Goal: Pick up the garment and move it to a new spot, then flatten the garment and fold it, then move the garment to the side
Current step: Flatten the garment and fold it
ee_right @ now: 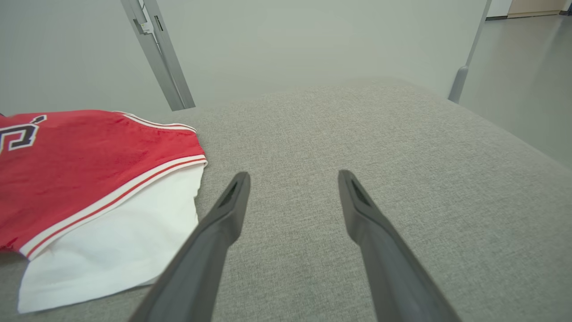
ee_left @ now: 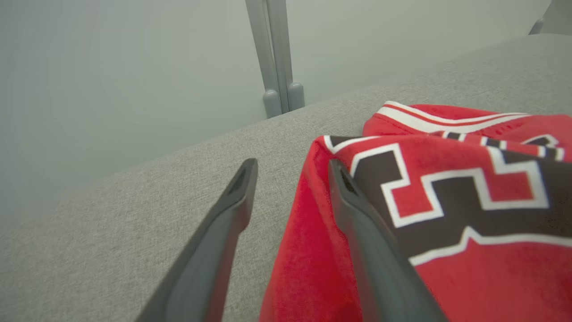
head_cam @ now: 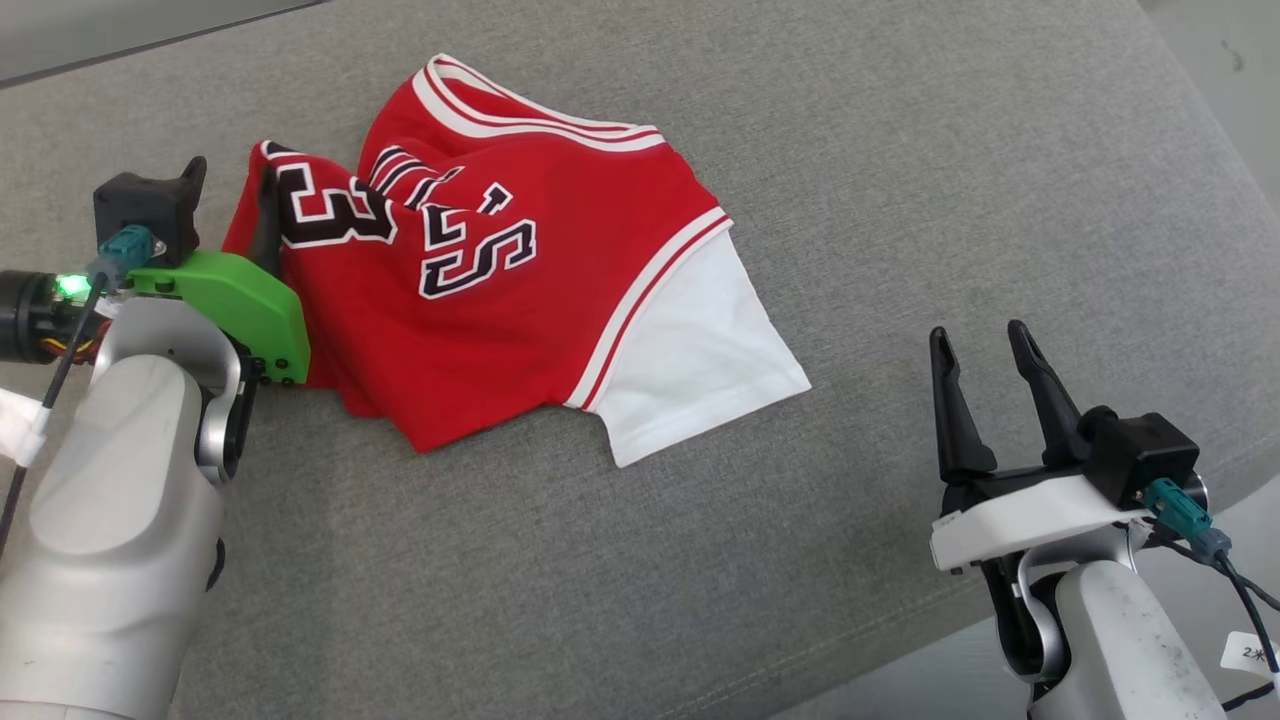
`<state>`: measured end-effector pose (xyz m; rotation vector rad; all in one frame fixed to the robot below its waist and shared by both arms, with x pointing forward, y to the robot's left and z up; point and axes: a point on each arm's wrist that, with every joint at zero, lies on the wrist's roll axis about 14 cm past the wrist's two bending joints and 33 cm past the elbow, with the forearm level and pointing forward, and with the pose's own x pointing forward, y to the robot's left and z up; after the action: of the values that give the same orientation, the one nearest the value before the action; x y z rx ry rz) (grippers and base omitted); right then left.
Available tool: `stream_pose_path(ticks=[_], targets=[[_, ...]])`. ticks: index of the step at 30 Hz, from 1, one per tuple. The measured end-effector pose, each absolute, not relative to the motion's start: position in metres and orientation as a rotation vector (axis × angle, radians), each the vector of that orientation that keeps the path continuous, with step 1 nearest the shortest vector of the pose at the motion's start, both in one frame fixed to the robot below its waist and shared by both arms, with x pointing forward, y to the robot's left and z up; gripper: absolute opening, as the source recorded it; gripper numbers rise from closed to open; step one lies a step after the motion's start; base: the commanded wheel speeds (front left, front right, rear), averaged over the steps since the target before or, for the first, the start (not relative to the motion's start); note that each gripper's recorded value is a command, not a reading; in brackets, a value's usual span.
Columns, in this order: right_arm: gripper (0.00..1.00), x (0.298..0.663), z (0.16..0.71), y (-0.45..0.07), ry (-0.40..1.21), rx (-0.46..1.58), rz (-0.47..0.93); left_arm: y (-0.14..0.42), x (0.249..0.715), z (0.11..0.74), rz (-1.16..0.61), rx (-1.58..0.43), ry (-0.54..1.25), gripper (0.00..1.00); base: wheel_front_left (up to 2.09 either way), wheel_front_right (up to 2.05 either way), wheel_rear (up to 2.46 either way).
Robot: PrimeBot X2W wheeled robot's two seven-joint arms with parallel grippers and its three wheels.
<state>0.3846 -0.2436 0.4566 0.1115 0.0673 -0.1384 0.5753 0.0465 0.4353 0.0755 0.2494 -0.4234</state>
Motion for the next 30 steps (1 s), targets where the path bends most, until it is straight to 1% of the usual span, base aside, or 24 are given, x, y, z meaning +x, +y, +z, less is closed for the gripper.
stream_pose_path(ticks=[4, 14, 18, 23, 27, 30], targets=[[1.00, 0.390, 0.456, -0.237, 0.065, 0.109, -0.116, 0.053, 0.566, 0.430, -0.402, 0.023, 0.254, 1.00, 0.00, 0.00, 0.00], [1.00, 0.401, 0.470, -0.211, 0.022, 0.124, -0.035, 0.090, 0.507, 0.420, -0.281, -0.122, 0.307, 1.00, 0.00, 0.00, 0.00], [1.00, 0.404, 0.475, -0.200, 0.009, 0.136, -0.002, 0.099, 0.490, 0.415, -0.269, -0.128, 0.361, 1.00, 0.00, 0.00, 0.00], [1.00, 0.403, 0.474, -0.202, 0.009, 0.144, -0.010, 0.097, 0.486, 0.405, -0.276, -0.135, 0.423, 1.00, 0.00, 0.00, 0.00], [1.00, 0.400, 0.471, -0.210, 0.020, 0.138, -0.034, 0.096, 0.485, 0.386, -0.287, -0.117, 0.501, 1.00, 0.00, 0.00, 0.00], [1.00, 0.398, 0.467, -0.216, 0.031, 0.133, -0.052, 0.089, 0.490, 0.381, -0.299, -0.133, 0.517, 1.00, 0.00, 0.00, 0.00]])
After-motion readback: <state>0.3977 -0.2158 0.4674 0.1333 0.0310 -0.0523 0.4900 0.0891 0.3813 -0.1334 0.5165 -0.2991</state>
